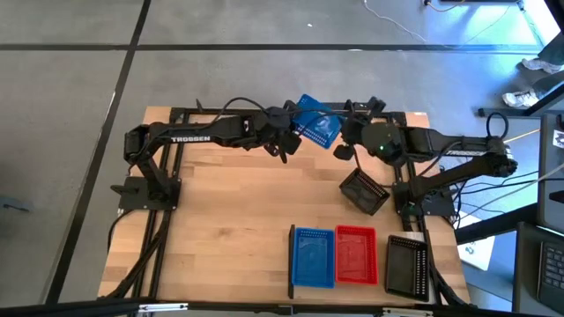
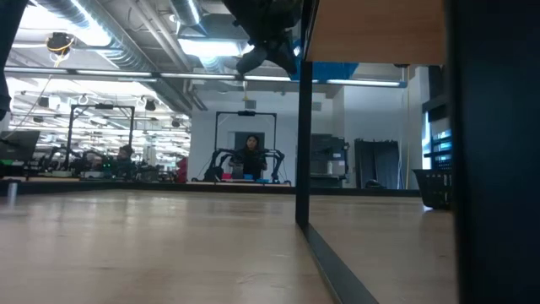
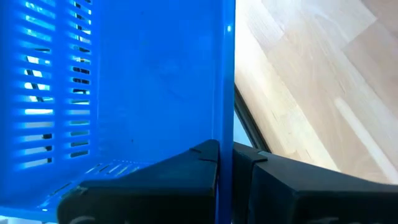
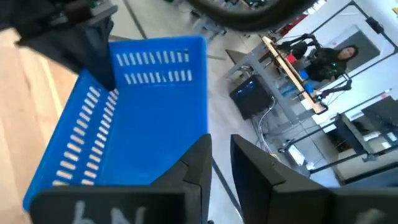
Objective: Stack baskets on shelf by color
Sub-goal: Stack the blue bin on top of the blue bins on the shelf
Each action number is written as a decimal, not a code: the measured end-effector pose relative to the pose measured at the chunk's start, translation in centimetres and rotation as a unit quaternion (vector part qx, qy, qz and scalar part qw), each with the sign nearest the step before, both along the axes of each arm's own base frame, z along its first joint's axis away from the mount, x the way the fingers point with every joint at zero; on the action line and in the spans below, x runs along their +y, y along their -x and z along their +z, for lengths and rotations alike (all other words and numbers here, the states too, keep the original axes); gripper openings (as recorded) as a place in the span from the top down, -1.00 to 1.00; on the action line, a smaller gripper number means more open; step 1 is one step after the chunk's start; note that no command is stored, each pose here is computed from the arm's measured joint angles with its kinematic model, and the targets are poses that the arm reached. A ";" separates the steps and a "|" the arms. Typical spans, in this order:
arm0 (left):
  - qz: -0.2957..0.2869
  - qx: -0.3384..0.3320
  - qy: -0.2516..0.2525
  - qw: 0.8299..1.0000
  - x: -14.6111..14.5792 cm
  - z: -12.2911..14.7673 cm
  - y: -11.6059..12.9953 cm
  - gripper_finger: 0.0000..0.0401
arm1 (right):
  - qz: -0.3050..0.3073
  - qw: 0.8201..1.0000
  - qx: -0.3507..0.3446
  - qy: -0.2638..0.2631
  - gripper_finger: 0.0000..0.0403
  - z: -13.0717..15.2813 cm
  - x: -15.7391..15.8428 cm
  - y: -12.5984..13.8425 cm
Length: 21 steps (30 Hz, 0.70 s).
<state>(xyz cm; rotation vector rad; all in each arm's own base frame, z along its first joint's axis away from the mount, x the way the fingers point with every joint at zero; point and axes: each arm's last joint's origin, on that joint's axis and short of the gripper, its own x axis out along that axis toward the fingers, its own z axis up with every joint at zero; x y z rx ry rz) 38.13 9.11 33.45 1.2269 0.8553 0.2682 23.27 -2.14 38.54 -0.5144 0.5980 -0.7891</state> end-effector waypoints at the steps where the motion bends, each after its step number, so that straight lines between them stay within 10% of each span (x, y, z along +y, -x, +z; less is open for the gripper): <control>1: 0.001 0.001 0.000 1.000 0.0 0.0 0.0 1.00 | 0.001 1.000 -0.005 -0.002 0.69 0.1 -0.2 0.0; 21: 0.003 0.005 -0.004 1.000 0.4 0.0 0.1 1.00 | 0.034 0.996 -0.019 -0.085 0.69 -0.5 -3.2 -0.2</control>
